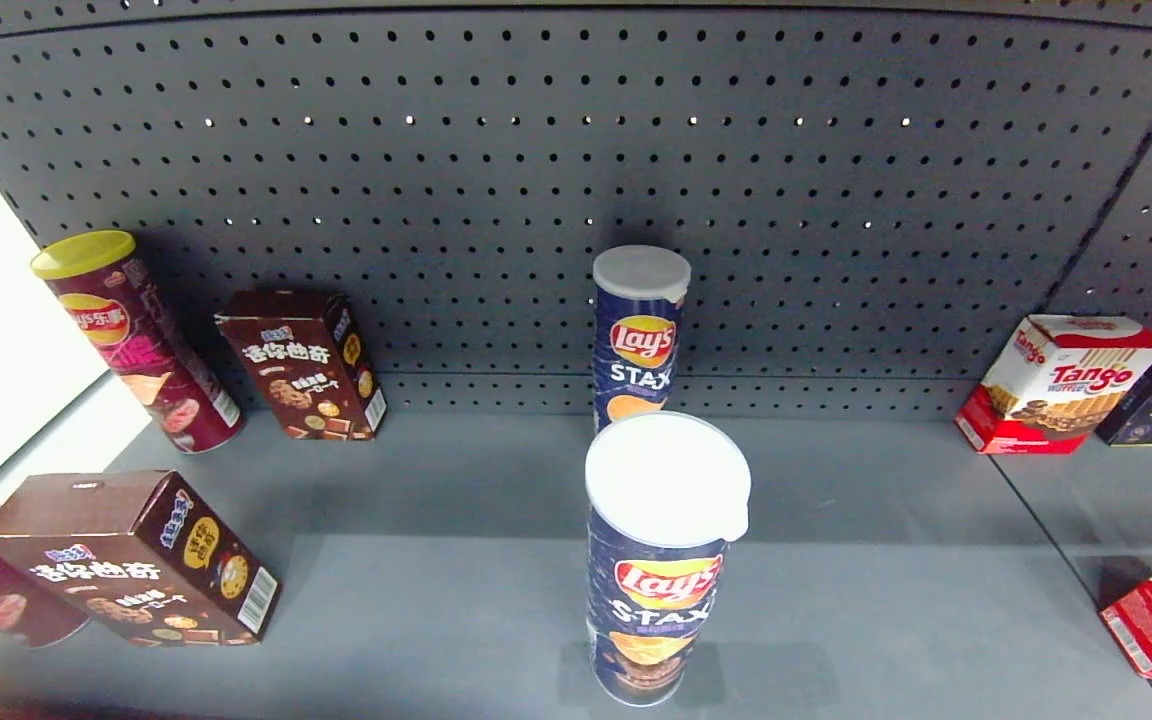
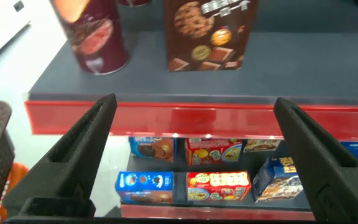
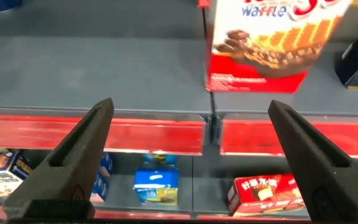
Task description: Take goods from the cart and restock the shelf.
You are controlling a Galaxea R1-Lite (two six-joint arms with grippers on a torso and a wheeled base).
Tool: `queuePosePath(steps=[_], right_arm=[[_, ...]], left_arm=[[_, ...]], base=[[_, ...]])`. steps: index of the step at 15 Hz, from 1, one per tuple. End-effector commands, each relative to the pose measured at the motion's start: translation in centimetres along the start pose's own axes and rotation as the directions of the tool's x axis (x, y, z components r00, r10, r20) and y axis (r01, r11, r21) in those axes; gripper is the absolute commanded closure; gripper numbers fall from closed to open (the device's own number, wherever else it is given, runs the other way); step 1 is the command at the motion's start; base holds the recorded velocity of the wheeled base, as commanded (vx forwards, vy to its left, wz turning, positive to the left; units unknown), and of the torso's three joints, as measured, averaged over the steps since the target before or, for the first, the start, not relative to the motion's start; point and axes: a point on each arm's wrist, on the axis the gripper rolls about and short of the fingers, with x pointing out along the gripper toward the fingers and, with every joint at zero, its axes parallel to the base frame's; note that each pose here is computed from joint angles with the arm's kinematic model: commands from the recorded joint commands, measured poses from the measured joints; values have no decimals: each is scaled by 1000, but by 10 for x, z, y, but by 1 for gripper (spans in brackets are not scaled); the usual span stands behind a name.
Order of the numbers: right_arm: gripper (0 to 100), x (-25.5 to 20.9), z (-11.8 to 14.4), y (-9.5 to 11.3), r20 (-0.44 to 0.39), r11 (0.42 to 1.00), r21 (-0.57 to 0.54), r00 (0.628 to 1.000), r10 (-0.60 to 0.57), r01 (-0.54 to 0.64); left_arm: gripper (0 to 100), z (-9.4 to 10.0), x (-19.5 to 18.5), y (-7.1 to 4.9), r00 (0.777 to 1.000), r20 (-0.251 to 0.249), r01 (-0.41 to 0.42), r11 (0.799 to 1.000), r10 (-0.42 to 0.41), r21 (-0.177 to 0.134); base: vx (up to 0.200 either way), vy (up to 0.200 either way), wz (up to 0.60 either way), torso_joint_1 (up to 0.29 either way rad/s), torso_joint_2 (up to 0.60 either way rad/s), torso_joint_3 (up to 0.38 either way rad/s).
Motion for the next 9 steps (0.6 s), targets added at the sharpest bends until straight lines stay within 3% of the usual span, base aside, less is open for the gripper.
queuePosePath(steps=[1, 9], right_arm=[[0, 0, 0, 0, 0, 1000, 0, 1000, 0, 0], [0, 0, 0, 0, 0, 1000, 0, 1000, 0, 0]], left_arm=[[0, 0, 0, 0, 1000, -3, 0, 1000, 0, -1], [0, 0, 0, 0, 1000, -1, 0, 1000, 0, -1]], base=[[0, 0, 0, 0, 0, 0], [0, 0, 0, 0, 0, 0]])
